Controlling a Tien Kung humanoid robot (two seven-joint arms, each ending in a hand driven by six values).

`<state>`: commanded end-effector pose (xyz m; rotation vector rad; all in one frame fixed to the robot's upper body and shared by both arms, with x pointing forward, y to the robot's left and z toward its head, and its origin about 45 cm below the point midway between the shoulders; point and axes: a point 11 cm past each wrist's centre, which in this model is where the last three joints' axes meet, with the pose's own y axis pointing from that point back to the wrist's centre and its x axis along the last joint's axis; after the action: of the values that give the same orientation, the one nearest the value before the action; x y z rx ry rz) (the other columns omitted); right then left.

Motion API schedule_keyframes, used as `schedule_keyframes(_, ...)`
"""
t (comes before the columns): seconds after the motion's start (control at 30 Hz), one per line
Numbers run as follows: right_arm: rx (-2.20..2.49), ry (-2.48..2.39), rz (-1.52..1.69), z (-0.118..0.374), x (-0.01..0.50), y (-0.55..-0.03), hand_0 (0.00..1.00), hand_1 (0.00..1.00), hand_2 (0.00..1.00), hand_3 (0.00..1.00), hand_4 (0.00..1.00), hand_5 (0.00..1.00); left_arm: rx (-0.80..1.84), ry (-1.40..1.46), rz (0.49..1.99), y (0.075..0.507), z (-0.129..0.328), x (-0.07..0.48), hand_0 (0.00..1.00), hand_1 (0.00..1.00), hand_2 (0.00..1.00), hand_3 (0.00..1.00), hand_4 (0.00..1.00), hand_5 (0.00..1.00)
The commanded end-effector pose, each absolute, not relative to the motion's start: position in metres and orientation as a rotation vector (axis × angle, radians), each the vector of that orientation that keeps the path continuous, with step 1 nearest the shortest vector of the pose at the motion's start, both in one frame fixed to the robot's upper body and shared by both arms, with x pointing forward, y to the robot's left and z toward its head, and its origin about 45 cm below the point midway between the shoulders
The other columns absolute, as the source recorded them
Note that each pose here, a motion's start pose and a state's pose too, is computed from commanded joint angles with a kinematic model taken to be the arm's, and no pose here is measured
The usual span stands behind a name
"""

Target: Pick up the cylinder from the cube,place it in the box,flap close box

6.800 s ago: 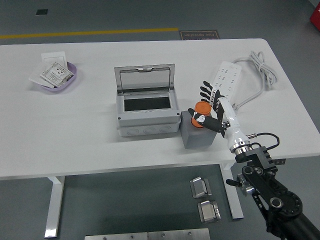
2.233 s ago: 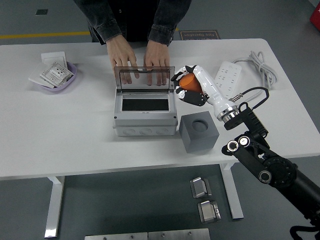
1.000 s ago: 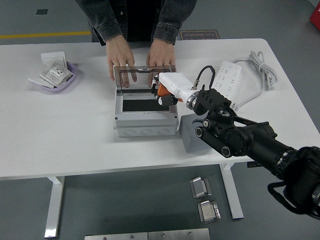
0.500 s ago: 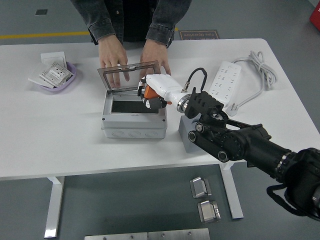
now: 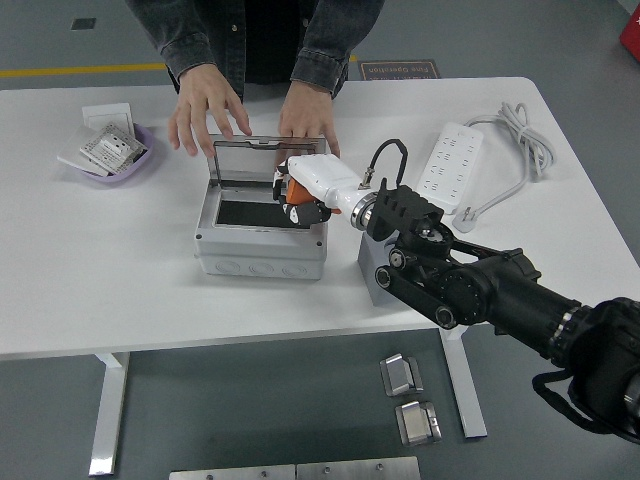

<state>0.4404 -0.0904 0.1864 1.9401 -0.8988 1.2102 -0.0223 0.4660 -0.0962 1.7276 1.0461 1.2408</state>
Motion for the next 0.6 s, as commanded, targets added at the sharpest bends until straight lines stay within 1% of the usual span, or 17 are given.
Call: schedule_keyframes(0.6, 1.963, -0.907, 1.226, 0.1949, 0.4401, -0.0846, 0.086, 0.137, 0.266, 0.272, 0.002, 0.002, 1.728, 1.045, 1.239, 0.4655, -0.0964, -0.0221, 0.729, 0.747, 0.716, 0.765, 0.741, 0.449)
